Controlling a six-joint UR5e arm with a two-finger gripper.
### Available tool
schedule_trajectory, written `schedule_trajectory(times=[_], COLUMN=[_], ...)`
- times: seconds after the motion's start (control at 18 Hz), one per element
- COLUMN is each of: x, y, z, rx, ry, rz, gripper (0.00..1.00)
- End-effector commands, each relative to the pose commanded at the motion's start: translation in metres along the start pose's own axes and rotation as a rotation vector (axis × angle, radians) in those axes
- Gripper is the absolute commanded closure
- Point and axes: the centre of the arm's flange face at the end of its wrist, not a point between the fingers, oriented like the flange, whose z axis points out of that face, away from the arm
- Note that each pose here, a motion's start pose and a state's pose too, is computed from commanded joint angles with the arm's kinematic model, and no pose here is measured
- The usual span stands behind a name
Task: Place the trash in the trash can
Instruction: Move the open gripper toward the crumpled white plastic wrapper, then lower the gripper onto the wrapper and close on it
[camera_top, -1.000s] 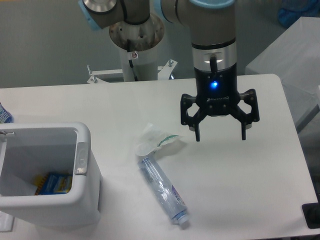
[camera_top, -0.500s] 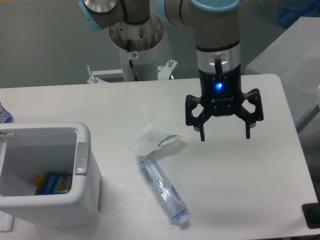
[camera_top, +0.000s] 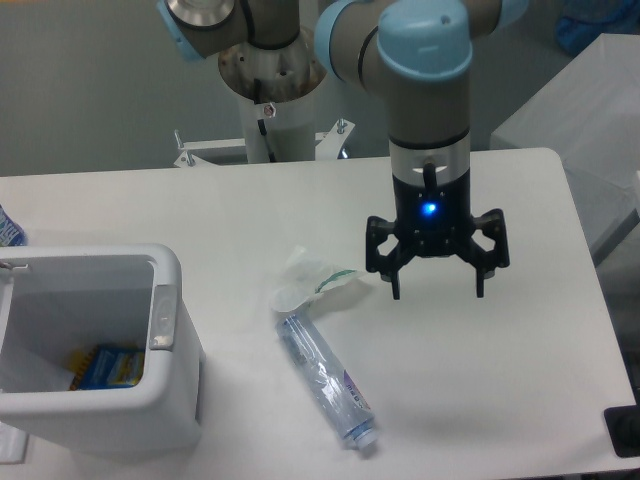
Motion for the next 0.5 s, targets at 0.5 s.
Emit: schedule_trajectory(times=[0.5], x=[0.035], y=[0.051], z=[0.055], rx=[-0.111], ry=[0.109], rz=[0.296], gripper=[0.0])
